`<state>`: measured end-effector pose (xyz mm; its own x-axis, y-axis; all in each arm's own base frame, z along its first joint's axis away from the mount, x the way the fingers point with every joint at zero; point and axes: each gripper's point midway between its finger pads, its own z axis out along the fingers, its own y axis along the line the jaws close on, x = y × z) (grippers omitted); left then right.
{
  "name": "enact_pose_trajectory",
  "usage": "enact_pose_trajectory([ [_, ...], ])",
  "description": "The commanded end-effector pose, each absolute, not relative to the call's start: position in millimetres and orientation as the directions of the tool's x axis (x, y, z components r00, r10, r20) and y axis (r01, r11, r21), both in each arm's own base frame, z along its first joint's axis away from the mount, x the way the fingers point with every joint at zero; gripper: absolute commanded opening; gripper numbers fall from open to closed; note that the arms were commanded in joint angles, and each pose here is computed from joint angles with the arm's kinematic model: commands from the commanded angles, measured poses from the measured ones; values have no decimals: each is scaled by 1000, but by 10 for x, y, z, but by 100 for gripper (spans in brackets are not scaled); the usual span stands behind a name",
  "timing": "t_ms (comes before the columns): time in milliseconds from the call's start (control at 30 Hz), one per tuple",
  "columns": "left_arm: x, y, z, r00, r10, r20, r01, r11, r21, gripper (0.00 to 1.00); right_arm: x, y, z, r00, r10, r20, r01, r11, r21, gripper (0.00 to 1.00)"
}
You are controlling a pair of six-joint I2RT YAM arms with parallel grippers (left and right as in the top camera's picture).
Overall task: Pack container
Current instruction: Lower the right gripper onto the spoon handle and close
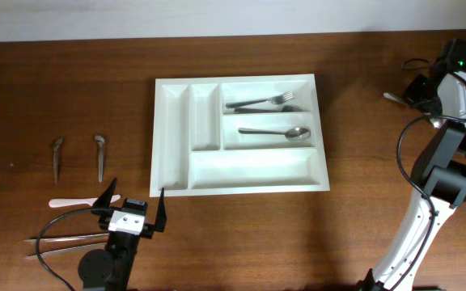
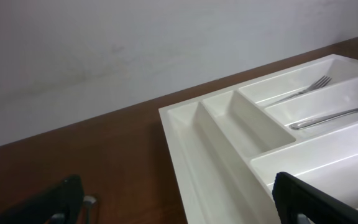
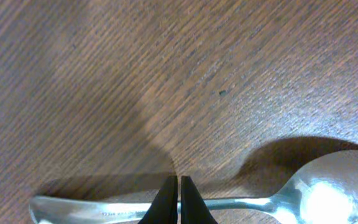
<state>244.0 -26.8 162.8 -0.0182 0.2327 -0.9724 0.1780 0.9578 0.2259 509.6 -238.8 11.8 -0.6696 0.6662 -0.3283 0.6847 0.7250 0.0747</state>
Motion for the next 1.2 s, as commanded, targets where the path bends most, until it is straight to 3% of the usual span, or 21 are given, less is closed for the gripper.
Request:
enact_pose_trajectory([
  [0,2438,-277,1605,-17,240,-971,186,954,233,99,5102,-2385,54,-682,659,-318,676,733,70,4],
  [467,2438,-278,1607,-17,240,-971,187,954,233,99,4927,-2306,-3,-707,663,-245,676,736,43,4],
  [1167,2438,-277,1606,-17,240,-971,186,955,233,99,4263,-2005,-71,-709,705,34,703,709,-53,4],
])
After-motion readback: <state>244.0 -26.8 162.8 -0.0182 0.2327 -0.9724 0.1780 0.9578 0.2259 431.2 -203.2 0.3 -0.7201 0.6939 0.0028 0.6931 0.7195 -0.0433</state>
